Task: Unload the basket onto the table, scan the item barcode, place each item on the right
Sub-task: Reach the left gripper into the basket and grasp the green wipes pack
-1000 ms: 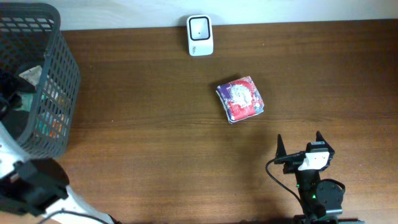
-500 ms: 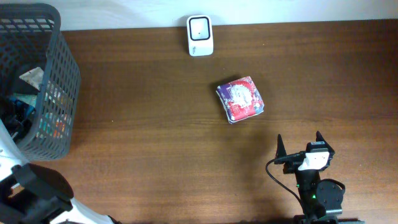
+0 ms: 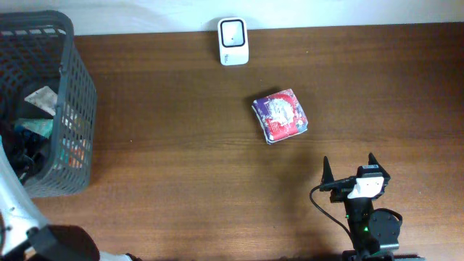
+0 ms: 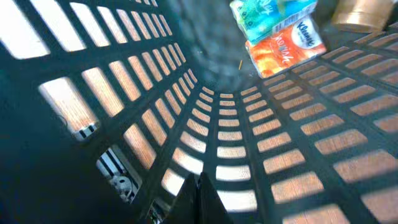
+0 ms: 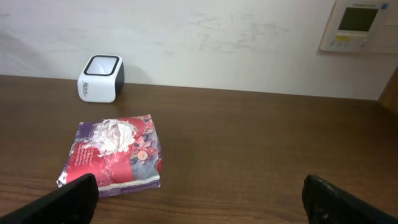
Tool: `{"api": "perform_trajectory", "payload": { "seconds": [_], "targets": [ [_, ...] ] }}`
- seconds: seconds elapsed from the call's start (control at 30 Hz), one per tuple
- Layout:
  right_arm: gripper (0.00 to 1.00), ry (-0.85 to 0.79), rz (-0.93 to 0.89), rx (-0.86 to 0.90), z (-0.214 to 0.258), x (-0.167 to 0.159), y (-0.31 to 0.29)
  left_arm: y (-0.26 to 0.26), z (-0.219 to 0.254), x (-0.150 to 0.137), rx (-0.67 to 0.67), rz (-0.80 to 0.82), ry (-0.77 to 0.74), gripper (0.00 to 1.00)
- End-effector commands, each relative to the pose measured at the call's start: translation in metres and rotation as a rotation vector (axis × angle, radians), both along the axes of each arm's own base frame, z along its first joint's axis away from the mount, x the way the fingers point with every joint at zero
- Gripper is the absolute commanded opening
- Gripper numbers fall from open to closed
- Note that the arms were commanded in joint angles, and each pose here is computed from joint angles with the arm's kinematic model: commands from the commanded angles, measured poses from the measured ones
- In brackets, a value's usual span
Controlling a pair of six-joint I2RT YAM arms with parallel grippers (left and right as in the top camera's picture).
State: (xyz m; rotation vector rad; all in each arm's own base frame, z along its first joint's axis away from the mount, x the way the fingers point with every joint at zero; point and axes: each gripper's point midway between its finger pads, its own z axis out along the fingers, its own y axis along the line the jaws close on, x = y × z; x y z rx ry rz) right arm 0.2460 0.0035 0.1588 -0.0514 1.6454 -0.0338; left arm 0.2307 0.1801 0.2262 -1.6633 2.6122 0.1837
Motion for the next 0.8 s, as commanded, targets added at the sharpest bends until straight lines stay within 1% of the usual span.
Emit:
{"api": "perform_trajectory", "payload": {
  "seconds": [0.0, 0.03, 0.1, 0.23, 0.37, 0.5, 0.57, 0.6, 0.67, 0.7, 0.73, 0.77],
  "targets": [
    [0.99, 0.007, -0.003, 0.007, -0.004, 0.000, 0.000, -0.011, 0.025, -0.033, 0.086, 0.078, -0.046, 0.00],
    [0.98, 0.007, -0.003, 0.007, -0.004, 0.000, 0.000, -0.012, 0.028, -0.045, 0.122, 0.135, -0.045, 0.00],
    [0.99, 0.007, -0.003, 0.007, -0.004, 0.000, 0.000, -0.014, 0.029, -0.056, 0.154, 0.193, -0.051, 0.00],
    [0.99, 0.007, -0.003, 0.007, -0.004, 0.000, 0.000, -0.011, 0.030, -0.054, 0.164, 0.205, -0.068, 0.00],
    [0.99, 0.007, -0.003, 0.007, -0.004, 0.000, 0.000, -0.003, 0.030, -0.066, 0.159, 0.283, -0.059, 0.00],
    [0.99, 0.007, -0.003, 0.007, -0.004, 0.000, 0.000, -0.004, 0.030, -0.064, 0.154, 0.286, -0.066, 0.00],
    [0.99, 0.007, -0.003, 0.007, -0.004, 0.000, 0.000, -0.006, 0.029, -0.059, 0.135, 0.284, -0.092, 0.00],
    [0.99, 0.007, -0.003, 0.007, -0.004, 0.000, 0.000, -0.011, 0.028, -0.048, 0.090, 0.278, -0.139, 0.04],
    [0.99, 0.007, -0.003, 0.007, -0.004, 0.000, 0.000, -0.027, 0.029, -0.020, -0.033, 0.255, -0.269, 0.08],
    [0.99, 0.007, -0.003, 0.007, -0.004, 0.000, 0.000, -0.030, 0.035, 0.001, -0.069, 0.149, -0.360, 0.09],
    [0.99, 0.007, -0.003, 0.007, -0.004, 0.000, 0.000, -0.032, 0.042, 0.020, -0.079, 0.022, -0.446, 0.20],
    [0.99, 0.007, -0.003, 0.007, -0.004, 0.000, 0.000, -0.031, 0.051, 0.036, -0.068, -0.072, -0.521, 0.49]
  ]
}}
